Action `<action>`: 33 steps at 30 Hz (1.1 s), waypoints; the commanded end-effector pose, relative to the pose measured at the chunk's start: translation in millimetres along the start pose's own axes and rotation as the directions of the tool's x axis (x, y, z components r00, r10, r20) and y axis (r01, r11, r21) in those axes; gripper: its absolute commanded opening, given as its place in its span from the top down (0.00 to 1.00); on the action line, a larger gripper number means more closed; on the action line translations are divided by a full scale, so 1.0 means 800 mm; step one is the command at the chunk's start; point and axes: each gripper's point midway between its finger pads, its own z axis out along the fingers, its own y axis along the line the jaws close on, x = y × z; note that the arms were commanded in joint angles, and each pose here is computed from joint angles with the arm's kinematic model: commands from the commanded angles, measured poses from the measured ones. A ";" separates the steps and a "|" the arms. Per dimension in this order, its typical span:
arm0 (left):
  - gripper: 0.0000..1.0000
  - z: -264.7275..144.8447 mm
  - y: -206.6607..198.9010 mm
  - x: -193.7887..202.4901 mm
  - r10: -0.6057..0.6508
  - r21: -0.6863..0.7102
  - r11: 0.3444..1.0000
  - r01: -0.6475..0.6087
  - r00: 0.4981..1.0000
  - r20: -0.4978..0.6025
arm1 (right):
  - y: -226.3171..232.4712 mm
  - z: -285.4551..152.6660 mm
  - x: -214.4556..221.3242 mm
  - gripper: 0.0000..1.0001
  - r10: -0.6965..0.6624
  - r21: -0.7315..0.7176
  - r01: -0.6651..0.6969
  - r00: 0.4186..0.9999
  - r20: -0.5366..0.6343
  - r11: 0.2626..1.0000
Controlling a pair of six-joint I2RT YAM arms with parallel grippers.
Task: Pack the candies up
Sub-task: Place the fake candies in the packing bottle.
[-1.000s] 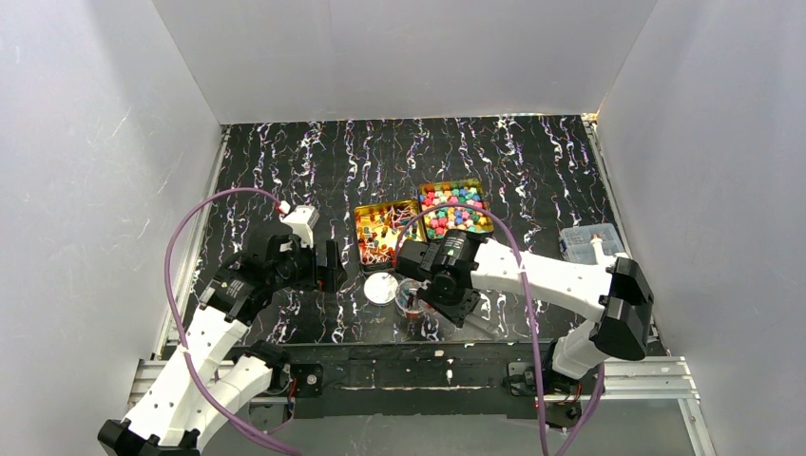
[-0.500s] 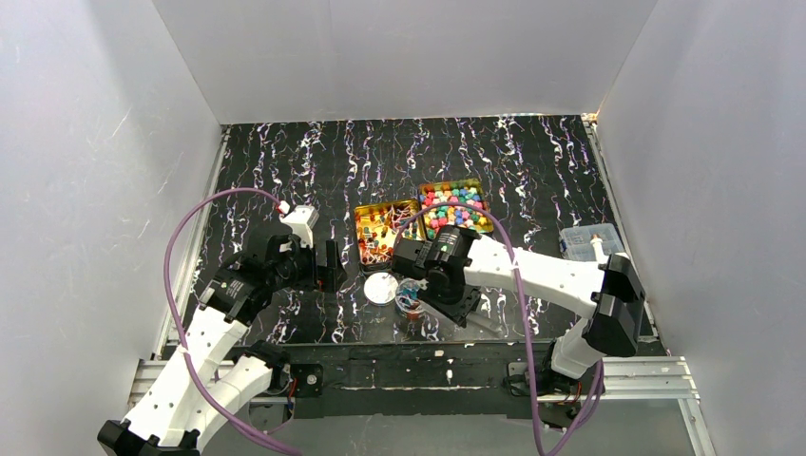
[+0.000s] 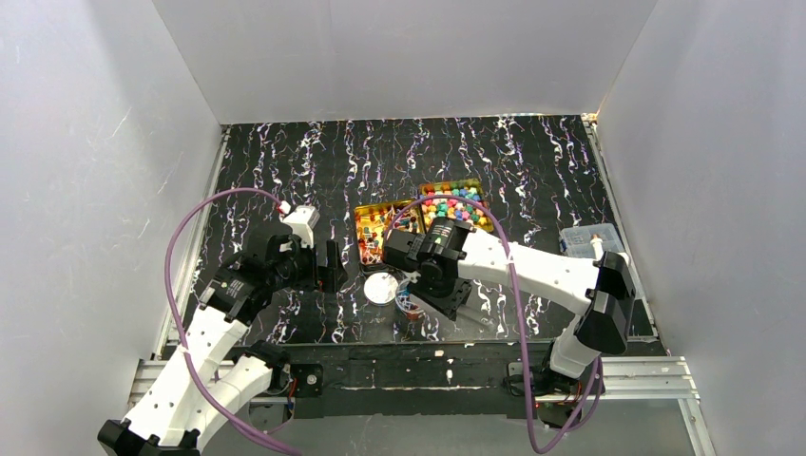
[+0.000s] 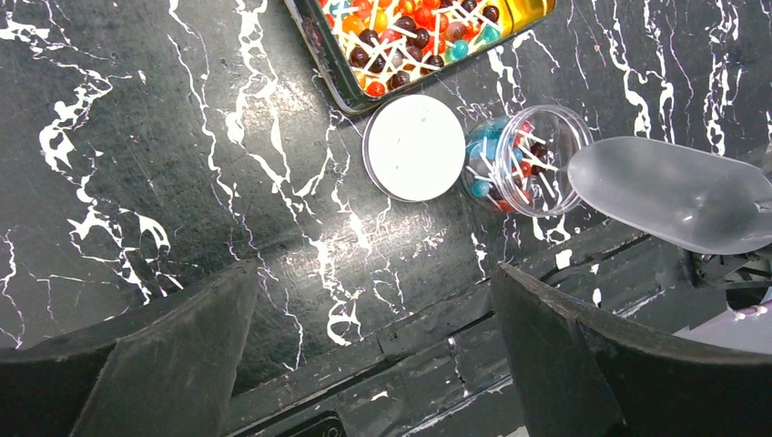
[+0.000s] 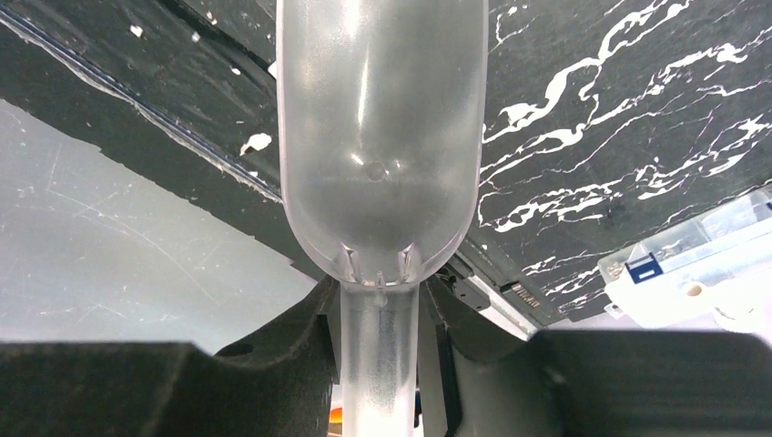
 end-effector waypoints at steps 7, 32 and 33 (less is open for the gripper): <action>0.01 0.003 -0.028 0.013 0.006 0.135 0.991 0.003 0.998 -0.066 | 0.003 -0.010 -0.037 0.99 -0.055 -0.008 0.057 0.991 0.124 0.998; 0.01 -0.020 -0.114 0.009 -0.118 0.411 0.878 0.244 0.944 -0.309 | 0.061 -0.060 -0.084 0.99 -0.244 -0.094 0.372 0.758 0.605 0.923; 0.01 -0.021 -0.116 0.009 -0.121 0.415 0.875 0.250 0.942 -0.312 | 0.061 -0.064 -0.084 0.99 -0.241 -0.092 0.373 0.750 0.616 0.923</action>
